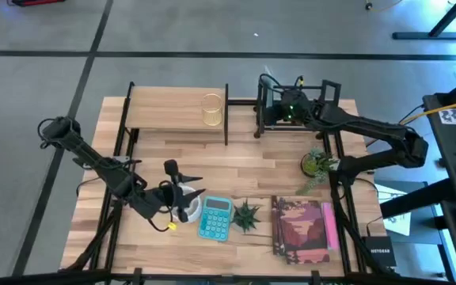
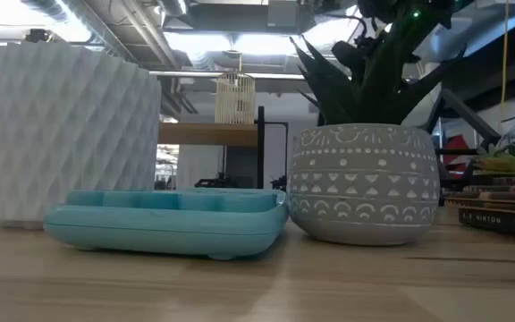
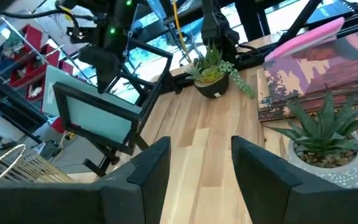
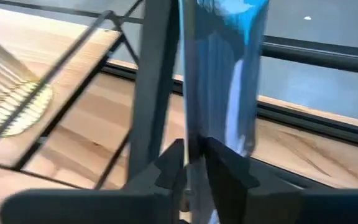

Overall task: Stock shelves
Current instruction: Put the blue book on the bookshelf

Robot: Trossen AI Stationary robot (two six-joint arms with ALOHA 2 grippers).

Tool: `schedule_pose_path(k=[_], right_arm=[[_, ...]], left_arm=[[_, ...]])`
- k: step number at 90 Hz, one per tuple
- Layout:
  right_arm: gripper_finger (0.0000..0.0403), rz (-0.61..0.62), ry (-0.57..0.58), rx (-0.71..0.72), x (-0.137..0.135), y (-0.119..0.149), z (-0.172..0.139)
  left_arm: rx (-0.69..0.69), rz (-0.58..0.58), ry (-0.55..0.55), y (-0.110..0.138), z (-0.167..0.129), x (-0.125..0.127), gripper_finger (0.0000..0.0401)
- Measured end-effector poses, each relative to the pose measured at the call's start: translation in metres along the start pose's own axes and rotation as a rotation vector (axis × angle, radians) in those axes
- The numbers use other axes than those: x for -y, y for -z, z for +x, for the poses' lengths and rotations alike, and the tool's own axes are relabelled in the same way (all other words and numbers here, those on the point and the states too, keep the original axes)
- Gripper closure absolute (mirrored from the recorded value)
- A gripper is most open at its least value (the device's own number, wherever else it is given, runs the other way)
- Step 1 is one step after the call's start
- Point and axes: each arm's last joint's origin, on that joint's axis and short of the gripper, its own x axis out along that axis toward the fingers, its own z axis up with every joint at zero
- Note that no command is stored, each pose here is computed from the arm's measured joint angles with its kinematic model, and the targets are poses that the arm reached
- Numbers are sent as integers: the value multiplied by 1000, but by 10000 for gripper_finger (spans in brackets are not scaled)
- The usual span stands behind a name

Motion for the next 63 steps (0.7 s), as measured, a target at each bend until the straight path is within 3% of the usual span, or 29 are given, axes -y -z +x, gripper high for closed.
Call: schedule_pose_path(k=[26, 45, 63], right_arm=[[398, 0, 14, 21, 1, -1, -1], [400, 35, -52, 69, -3, -8, -6], [400, 49, -46, 17, -2, -3, -1]], left_arm=[[-3, -6, 7, 0, 2, -1, 246], [-3, -6, 7, 0, 2, -1, 246], [-3, -9, 7, 0, 2, -1, 246]])
